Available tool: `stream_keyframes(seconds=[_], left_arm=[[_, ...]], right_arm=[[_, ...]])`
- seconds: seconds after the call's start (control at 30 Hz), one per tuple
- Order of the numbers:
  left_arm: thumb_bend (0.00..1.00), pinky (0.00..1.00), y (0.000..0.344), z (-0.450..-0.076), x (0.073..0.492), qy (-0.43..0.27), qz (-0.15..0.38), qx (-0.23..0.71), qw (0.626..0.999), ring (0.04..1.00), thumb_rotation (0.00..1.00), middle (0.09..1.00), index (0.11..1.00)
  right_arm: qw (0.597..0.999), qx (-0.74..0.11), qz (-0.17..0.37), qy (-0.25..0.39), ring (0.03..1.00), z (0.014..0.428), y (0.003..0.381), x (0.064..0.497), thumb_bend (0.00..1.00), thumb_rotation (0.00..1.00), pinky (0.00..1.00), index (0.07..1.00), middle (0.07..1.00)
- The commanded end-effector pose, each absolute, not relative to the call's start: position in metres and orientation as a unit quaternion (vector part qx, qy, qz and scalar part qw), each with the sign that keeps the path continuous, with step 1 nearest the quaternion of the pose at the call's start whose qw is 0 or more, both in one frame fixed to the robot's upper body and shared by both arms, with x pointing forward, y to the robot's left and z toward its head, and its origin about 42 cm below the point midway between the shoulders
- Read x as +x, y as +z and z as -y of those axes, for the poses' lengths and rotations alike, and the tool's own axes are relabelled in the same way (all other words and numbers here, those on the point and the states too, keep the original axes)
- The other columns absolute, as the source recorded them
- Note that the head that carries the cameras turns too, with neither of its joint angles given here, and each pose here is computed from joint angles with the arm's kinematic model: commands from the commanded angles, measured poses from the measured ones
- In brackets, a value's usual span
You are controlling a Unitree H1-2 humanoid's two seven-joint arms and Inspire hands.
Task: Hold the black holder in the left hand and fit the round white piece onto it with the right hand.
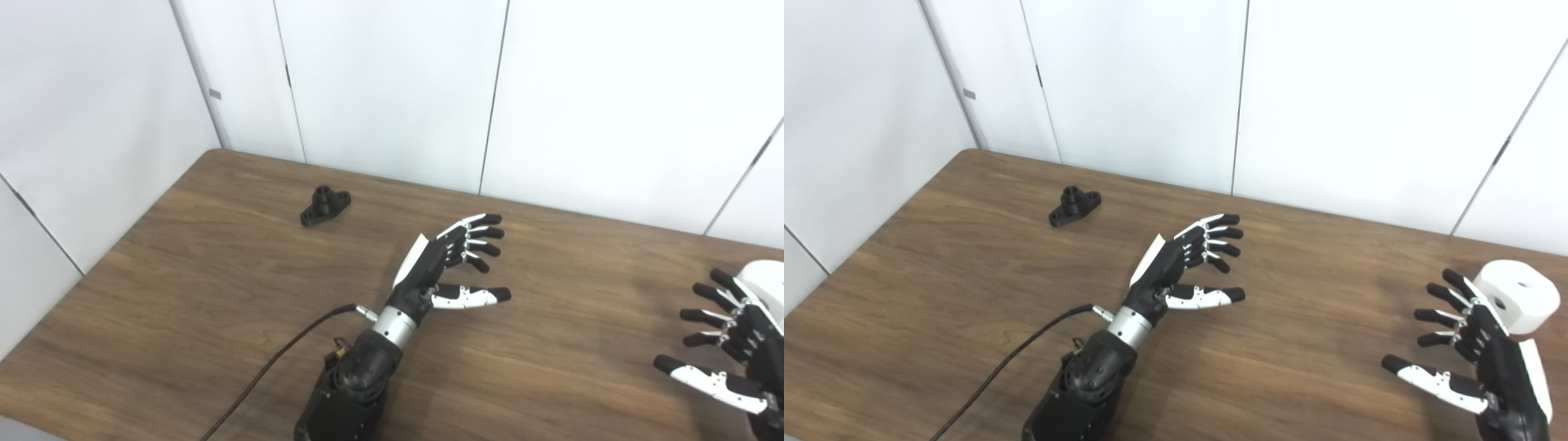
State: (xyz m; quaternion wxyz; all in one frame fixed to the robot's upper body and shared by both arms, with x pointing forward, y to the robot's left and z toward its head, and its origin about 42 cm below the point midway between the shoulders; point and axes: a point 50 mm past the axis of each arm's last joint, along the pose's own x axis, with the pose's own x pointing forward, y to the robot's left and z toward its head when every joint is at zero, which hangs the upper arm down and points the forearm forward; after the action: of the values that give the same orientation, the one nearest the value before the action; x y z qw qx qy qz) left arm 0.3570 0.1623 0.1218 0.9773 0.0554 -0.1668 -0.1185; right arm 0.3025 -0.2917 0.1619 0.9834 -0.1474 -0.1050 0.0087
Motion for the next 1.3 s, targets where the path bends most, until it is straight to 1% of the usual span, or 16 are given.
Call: stream_keyframes(seconds=[0.0,0.07,0.2,0.3,0.33,0.37,0.5,0.6,0.7,0.77,0.83,0.93,1.03,1.13,1.23,1.27], left_arm=[[0.77,0.56,0.101,-0.158,0.345,-0.115,0.139,0.040,0.983,0.704,0.02,0.788,0.825],[0.75,0.54,0.101,-0.158,0.346,-0.114,0.141,0.037,0.983,0.695,0.00,0.787,0.806],[0.73,0.52,0.104,-0.161,0.346,-0.107,0.148,0.044,0.982,0.680,0.00,0.776,0.765],[0.72,0.54,0.115,-0.169,0.349,-0.098,0.153,0.050,0.982,0.668,0.00,0.749,0.717],[0.72,0.54,0.120,-0.172,0.350,-0.096,0.154,0.049,0.982,0.667,0.00,0.746,0.714],[0.72,0.56,0.126,-0.177,0.351,-0.092,0.155,0.048,0.982,0.656,0.00,0.719,0.691],[0.71,0.56,0.149,-0.199,0.354,-0.091,0.164,0.075,0.980,0.648,0.00,0.694,0.664],[0.70,0.53,0.166,-0.219,0.358,-0.104,0.168,0.092,0.976,0.637,0.00,0.699,0.663],[0.70,0.49,0.182,-0.237,0.362,-0.107,0.173,0.124,0.971,0.612,0.00,0.701,0.670],[0.72,0.49,0.192,-0.249,0.365,-0.102,0.177,0.147,0.968,0.604,0.00,0.690,0.669],[0.73,0.54,0.201,-0.260,0.367,-0.098,0.182,0.171,0.963,0.642,0.00,0.702,0.673],[0.75,0.57,0.216,-0.277,0.371,-0.080,0.189,0.218,0.954,0.685,0.00,0.729,0.692],[0.77,0.60,0.231,-0.291,0.374,-0.060,0.193,0.241,0.949,0.741,0.00,0.770,0.718],[0.77,0.63,0.247,-0.301,0.376,-0.029,0.201,0.259,0.944,0.774,0.00,0.805,0.736],[0.73,0.64,0.263,-0.309,0.376,0.011,0.214,0.281,0.935,0.802,0.00,0.841,0.761],[0.73,0.67,0.268,-0.313,0.377,0.028,0.219,0.290,0.931,0.818,0.00,0.847,0.765]], right_arm=[[0.977,-0.154,0.147,0.005,0.684,0.295,0.180,0.307,0.79,0.00,0.52,0.877,0.819],[0.977,-0.152,0.147,0.006,0.680,0.295,0.180,0.308,0.79,0.00,0.52,0.876,0.819],[0.978,-0.151,0.146,0.008,0.676,0.296,0.179,0.308,0.79,0.00,0.52,0.873,0.817],[0.978,-0.152,0.145,0.007,0.674,0.297,0.179,0.309,0.79,0.00,0.52,0.868,0.812],[0.978,-0.152,0.145,0.007,0.674,0.297,0.179,0.309,0.79,0.00,0.52,0.868,0.812],[0.978,-0.152,0.144,0.008,0.672,0.297,0.179,0.309,0.79,0.00,0.51,0.865,0.812],[0.978,-0.153,0.143,0.007,0.667,0.298,0.180,0.309,0.80,0.01,0.51,0.862,0.808],[0.978,-0.154,0.141,0.008,0.664,0.298,0.180,0.308,0.80,0.01,0.50,0.860,0.808],[0.978,-0.155,0.140,0.010,0.670,0.299,0.180,0.309,0.79,0.02,0.51,0.859,0.811],[0.977,-0.157,0.141,0.009,0.671,0.300,0.179,0.309,0.78,0.00,0.52,0.862,0.812],[0.977,-0.156,0.142,0.010,0.669,0.300,0.179,0.309,0.78,0.00,0.51,0.862,0.813],[0.978,-0.154,0.142,0.009,0.672,0.300,0.178,0.309,0.78,0.00,0.52,0.863,0.816],[0.977,-0.156,0.143,0.009,0.670,0.300,0.177,0.309,0.77,0.00,0.51,0.864,0.817],[0.978,-0.155,0.141,0.010,0.672,0.300,0.176,0.309,0.77,0.00,0.50,0.865,0.819],[0.978,-0.156,0.139,0.010,0.673,0.300,0.176,0.308,0.77,0.00,0.51,0.866,0.822],[0.978,-0.156,0.139,0.009,0.672,0.300,0.176,0.309,0.77,0.00,0.51,0.866,0.821]])
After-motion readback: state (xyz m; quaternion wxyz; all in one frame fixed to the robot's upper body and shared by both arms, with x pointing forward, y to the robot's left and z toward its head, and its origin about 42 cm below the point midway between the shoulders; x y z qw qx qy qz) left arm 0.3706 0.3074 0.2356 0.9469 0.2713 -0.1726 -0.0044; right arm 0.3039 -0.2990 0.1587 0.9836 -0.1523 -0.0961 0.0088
